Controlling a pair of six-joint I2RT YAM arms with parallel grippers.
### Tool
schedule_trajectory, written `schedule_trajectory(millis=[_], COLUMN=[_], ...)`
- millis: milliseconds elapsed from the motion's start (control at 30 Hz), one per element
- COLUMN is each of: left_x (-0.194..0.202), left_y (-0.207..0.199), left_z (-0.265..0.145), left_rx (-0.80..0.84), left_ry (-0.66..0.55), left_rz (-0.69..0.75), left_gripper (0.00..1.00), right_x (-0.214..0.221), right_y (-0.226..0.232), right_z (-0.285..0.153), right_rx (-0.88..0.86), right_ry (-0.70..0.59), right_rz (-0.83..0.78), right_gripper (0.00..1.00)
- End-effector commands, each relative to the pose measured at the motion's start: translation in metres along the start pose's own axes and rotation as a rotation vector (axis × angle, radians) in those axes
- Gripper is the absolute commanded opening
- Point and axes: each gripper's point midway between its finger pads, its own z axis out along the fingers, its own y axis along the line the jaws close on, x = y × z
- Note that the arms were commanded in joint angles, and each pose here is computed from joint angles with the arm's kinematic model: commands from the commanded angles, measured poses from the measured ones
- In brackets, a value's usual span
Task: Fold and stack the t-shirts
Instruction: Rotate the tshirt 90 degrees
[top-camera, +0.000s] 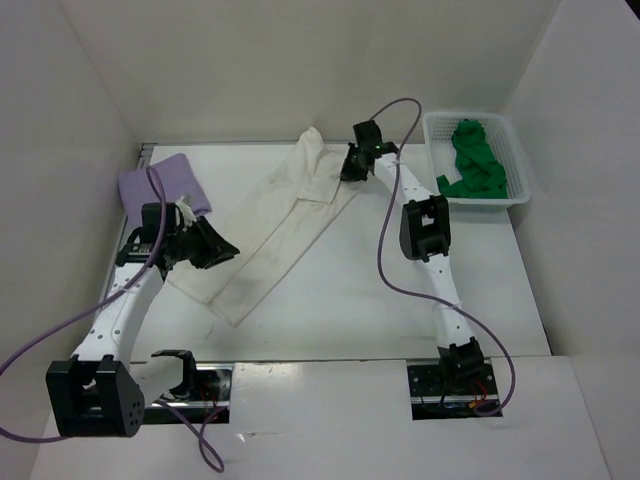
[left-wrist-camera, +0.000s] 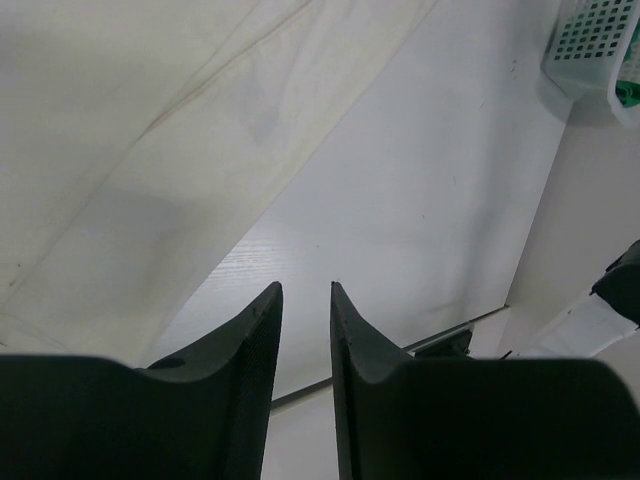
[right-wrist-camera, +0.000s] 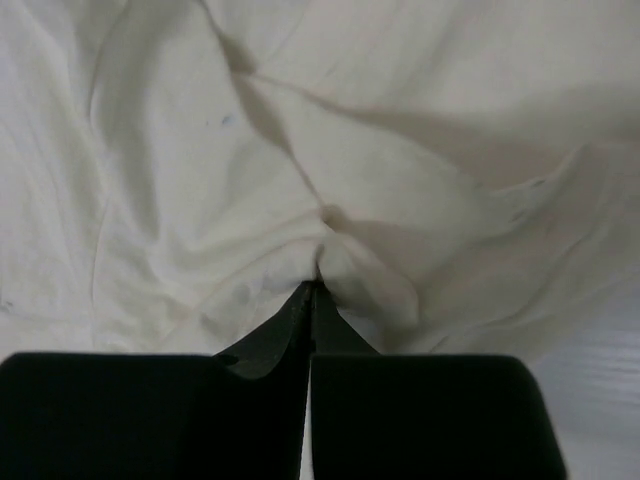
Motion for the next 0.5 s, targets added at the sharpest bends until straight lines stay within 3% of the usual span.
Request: schedule_trajectory(millis=[0, 100, 167, 267, 333, 400, 467], left_x=[-0.001, -0.013, -0.017, -0.024, -0.026, -0.015, -0.015], left_y=[-0.008, -0.017, -0.02, -0.016, -0.008, 0.008, 0.016], left_z=[0.0, 0.0, 0.003, 0.01, 0.023, 0.039, 0.043], left_rx=[0.02, 0.03, 0.035, 0.02, 0.005, -0.026, -0.051], left_ry=[0.017, 0.004, 0.013, 0.018, 0.039, 0.078, 0.076], left_rz=[0.002, 0.02, 0.03, 0.049, 0.061, 0.042, 0.037], left_gripper=[0.33, 0.33, 0.35, 0.35, 0.36, 0.36, 0.36], right_x=[-0.02, -0.018, -0.015, -0.02, -0.024, -0.022, -0.011], right_y=[-0.014, -0.008, -0.002, -0.01, -0.017, -0.016, 0.008], right_z=[-0.017, -0.051, -0.084, -0.121, -0.126, -0.124, -0.12], right_rx=[0.007, -0.001, -0.017, -0.037, -0.05, -0.079, -0.114], right_ry=[0.027, 0.057, 0.05, -0.013, -0.031, 0.0, 0.016], right_rz=[-0.025, -0.051, -0.053, -0.054, -0.031, -0.008, -0.042], right_gripper=[0.02, 0.15, 0.31, 0.4, 0.35, 0.12, 0.09])
